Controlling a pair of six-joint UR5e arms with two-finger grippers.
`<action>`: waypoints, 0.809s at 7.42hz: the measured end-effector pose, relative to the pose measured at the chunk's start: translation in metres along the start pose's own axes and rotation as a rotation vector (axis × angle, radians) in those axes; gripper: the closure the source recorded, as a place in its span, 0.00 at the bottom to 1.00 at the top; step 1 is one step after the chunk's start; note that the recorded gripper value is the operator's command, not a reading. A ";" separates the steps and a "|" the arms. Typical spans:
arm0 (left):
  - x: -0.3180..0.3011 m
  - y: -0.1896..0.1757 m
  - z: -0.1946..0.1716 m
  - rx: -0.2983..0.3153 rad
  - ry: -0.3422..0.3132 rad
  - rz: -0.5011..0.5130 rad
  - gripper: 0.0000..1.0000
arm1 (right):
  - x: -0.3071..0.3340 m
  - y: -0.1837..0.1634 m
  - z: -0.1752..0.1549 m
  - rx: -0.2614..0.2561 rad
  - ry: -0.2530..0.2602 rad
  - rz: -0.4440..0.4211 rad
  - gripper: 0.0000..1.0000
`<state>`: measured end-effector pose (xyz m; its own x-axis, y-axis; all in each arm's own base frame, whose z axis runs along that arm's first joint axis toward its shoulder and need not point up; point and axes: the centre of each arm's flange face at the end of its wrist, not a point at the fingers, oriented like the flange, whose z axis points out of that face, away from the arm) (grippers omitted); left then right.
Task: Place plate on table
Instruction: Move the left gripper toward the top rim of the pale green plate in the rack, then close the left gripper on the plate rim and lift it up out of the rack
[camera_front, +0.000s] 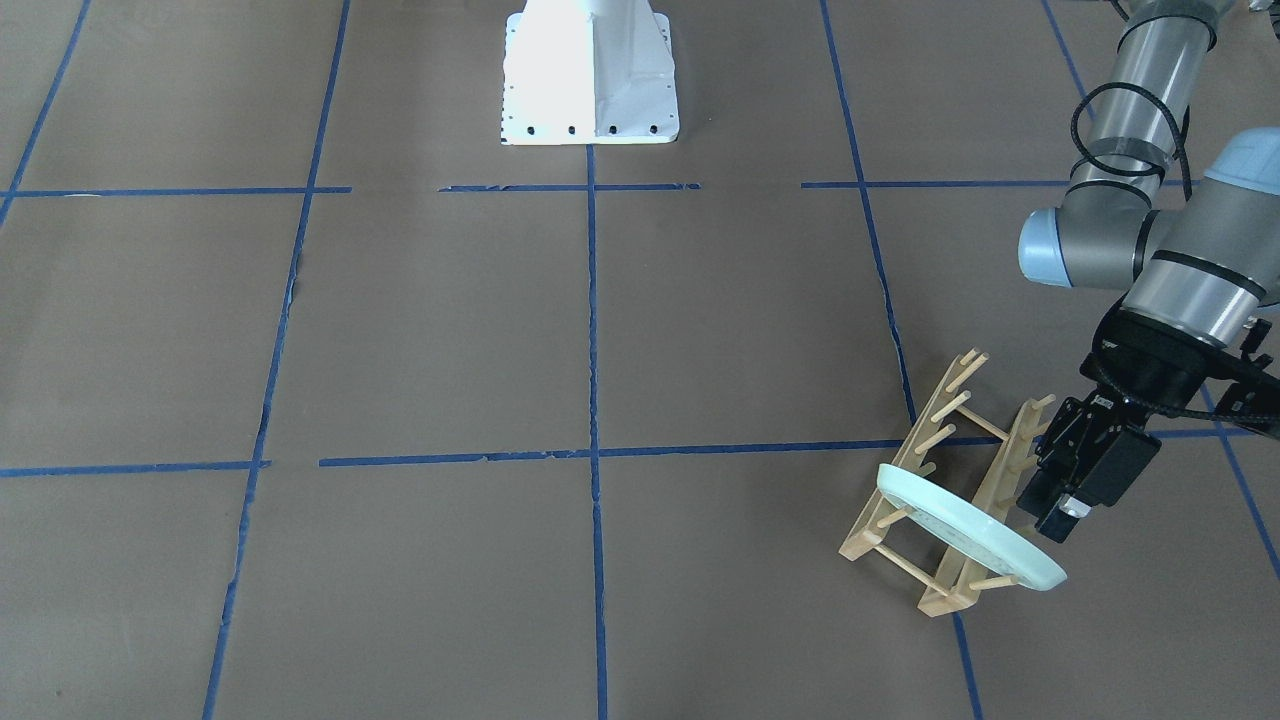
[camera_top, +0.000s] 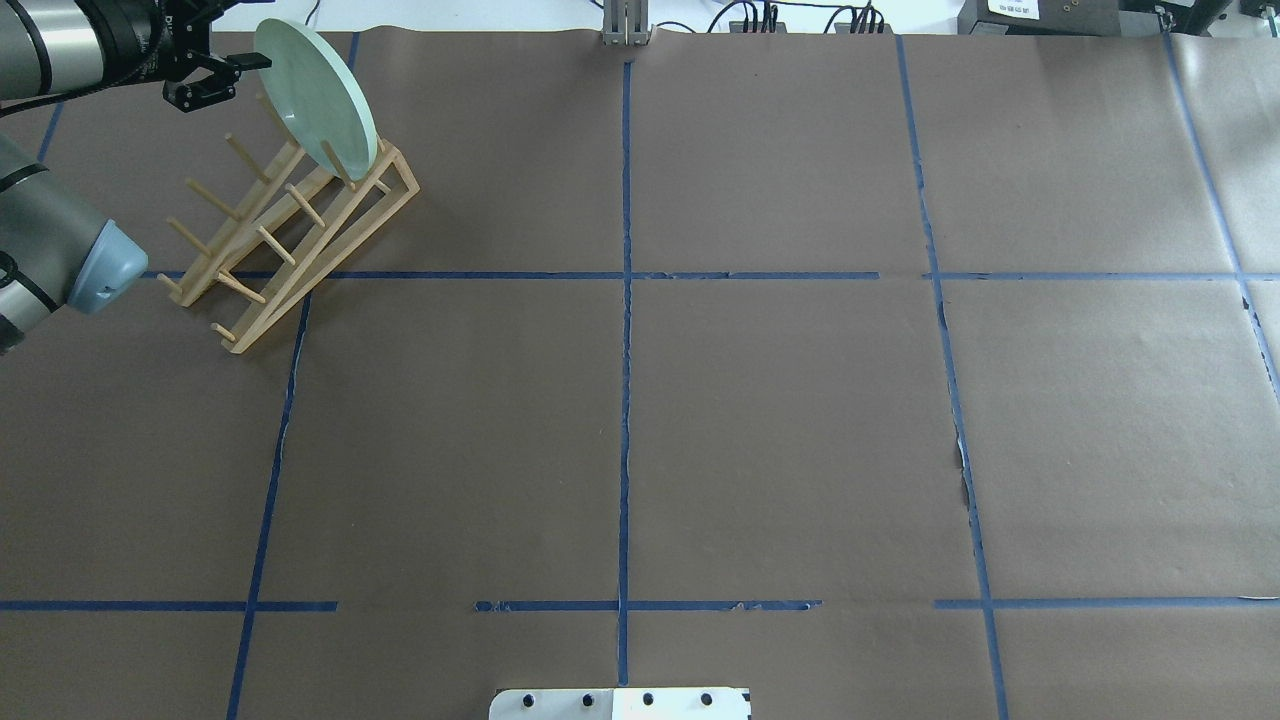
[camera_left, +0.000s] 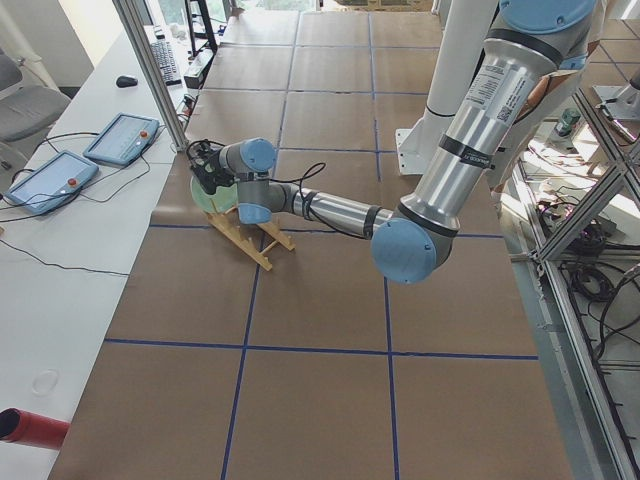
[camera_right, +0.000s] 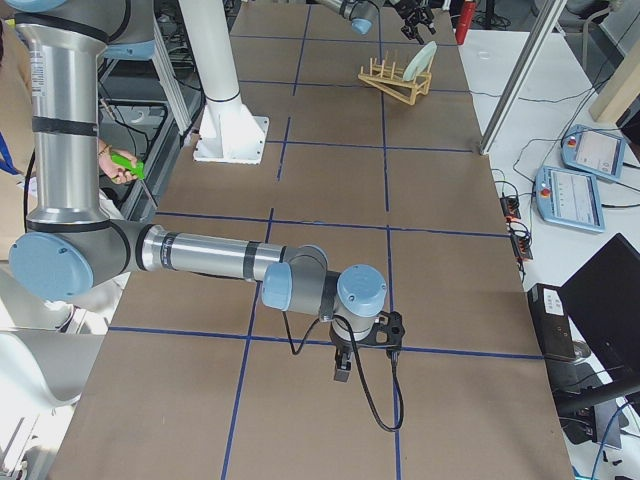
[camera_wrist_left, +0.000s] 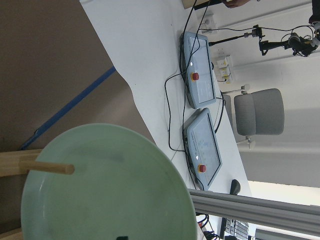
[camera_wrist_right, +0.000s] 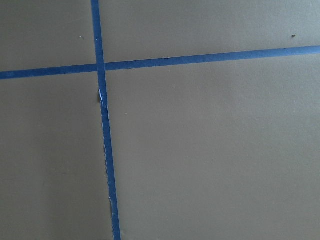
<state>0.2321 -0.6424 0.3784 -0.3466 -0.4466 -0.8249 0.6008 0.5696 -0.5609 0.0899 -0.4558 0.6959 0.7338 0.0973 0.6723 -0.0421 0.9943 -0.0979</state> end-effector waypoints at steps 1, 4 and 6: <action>0.001 0.002 0.001 -0.002 0.001 0.000 0.48 | 0.000 0.000 0.000 0.000 0.000 0.000 0.00; 0.004 0.004 0.003 -0.005 0.004 -0.001 0.49 | 0.000 0.000 0.000 0.001 0.000 0.000 0.00; 0.004 0.006 0.005 -0.007 0.003 -0.001 0.50 | 0.000 0.000 0.000 0.000 0.000 0.000 0.00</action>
<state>0.2377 -0.6443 0.3722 -0.3496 -0.4449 -0.8245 0.5951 0.5743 -0.5622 0.0899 -0.4560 0.6957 0.7338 0.0970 0.6724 -0.0422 0.9943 -0.0974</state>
